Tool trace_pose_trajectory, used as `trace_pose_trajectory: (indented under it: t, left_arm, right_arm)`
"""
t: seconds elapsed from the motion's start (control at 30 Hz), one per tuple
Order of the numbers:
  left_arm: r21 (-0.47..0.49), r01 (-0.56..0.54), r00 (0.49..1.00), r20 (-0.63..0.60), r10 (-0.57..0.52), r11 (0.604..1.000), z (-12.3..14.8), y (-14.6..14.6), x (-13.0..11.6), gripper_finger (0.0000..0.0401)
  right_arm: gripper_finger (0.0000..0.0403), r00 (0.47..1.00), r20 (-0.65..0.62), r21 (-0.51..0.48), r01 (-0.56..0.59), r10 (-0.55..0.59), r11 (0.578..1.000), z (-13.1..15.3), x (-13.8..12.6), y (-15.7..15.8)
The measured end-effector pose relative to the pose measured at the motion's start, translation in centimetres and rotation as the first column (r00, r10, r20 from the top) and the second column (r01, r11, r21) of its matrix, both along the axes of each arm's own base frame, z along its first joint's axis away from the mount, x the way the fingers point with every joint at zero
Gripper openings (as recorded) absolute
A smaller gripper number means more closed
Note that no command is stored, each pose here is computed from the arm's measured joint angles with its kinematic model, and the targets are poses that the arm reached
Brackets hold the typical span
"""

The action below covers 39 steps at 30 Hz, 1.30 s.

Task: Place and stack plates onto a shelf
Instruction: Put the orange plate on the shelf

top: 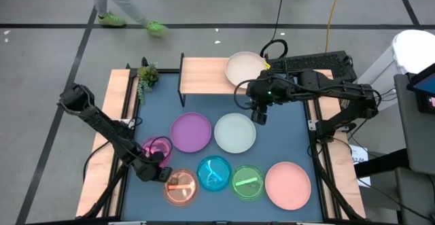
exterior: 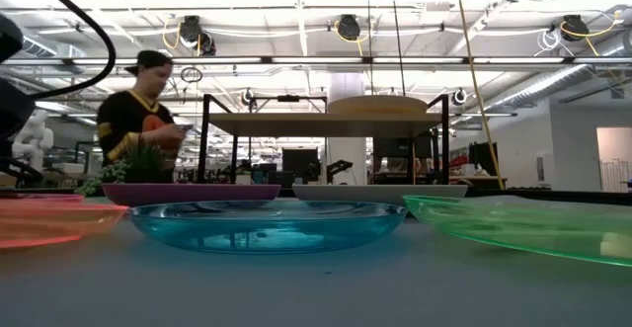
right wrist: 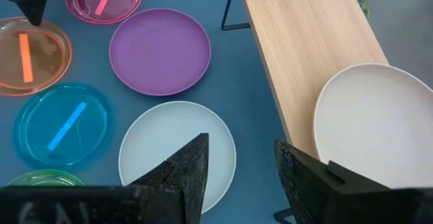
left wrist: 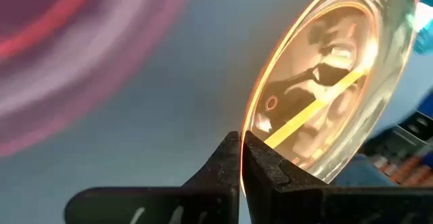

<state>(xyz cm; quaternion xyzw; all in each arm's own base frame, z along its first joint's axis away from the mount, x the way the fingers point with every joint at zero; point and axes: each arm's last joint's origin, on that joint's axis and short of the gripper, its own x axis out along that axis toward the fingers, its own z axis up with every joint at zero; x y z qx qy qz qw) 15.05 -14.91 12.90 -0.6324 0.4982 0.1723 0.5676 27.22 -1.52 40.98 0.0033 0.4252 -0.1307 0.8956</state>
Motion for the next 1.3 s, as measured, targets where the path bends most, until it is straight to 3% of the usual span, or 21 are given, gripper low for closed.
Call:
trace_pose_trajectory:
  t: [0.43,0.87,1.3]
  left_arm:
    - [-0.097,0.016,0.995,0.105,-0.006,0.995,1.0,-0.7,0.7,0.0004]
    - [-0.156,0.061,0.962,0.273,-0.017,0.986,4.9,-0.6,0.9,0.0003]
    - [-0.082,-0.088,0.843,0.525,0.118,0.993,8.4,3.3,1.9,0.0003]
  right_arm:
    - [0.0151,1.000,0.005,0.018,0.017,-0.017,1.000,0.0,0.0,0.0]
    - [0.0151,0.997,0.018,0.060,0.068,-0.069,0.996,0.0,0.0,0.0]
    - [0.0151,0.996,0.019,0.072,0.081,-0.082,0.994,0.0,0.0,0.0]
